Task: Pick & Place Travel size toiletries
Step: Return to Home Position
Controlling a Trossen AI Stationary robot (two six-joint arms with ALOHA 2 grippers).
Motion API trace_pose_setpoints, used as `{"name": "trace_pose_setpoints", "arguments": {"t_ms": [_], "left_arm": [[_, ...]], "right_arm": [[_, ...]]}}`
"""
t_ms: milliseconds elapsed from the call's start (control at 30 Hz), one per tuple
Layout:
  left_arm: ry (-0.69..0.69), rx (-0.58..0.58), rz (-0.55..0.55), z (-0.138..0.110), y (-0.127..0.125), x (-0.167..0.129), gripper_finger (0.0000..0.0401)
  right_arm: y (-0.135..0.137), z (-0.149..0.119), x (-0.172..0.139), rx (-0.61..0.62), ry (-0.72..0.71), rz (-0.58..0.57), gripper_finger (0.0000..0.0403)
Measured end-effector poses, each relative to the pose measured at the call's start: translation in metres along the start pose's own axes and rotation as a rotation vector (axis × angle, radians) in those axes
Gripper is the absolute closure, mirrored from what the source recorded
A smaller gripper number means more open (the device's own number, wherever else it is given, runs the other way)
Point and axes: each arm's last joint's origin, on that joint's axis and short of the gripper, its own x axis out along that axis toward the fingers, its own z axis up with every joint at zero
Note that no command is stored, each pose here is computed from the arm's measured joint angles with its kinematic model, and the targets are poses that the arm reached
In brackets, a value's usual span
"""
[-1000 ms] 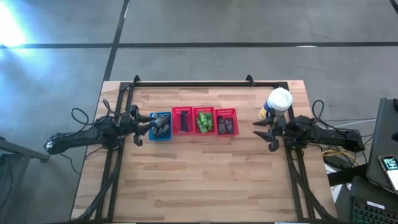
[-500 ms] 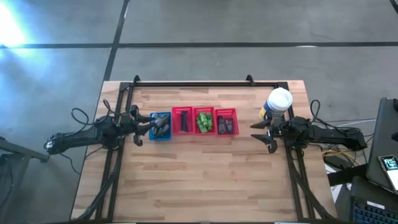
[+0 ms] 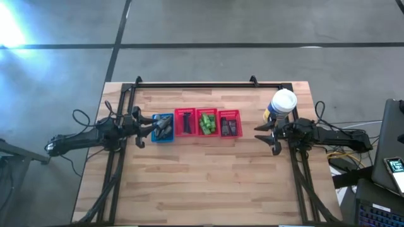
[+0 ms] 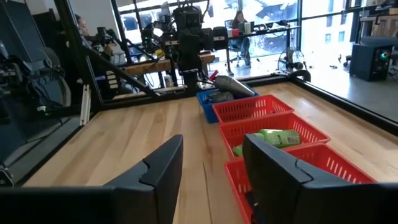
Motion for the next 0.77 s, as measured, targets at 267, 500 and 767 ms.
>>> {"name": "trace_pose_setpoints", "arguments": {"t_ms": [267, 500, 767], "left_arm": [[0.0, 0.0, 0.0, 0.0, 0.0, 0.0, 0.0284], [0.0, 0.0, 0.001, 0.0, 0.0, 0.0, 0.0284], [0.0, 0.0, 0.006, 0.0, 0.0002, 0.0, 0.0284]], "right_arm": [[0.0, 0.0, 0.0, -0.001, 0.0, -0.001, 0.0263], [0.0, 0.0, 0.0, 0.001, 0.0, -0.001, 0.0285], [-0.0001, 0.0, 0.0, -0.001, -0.001, -0.001, 0.031]]}}
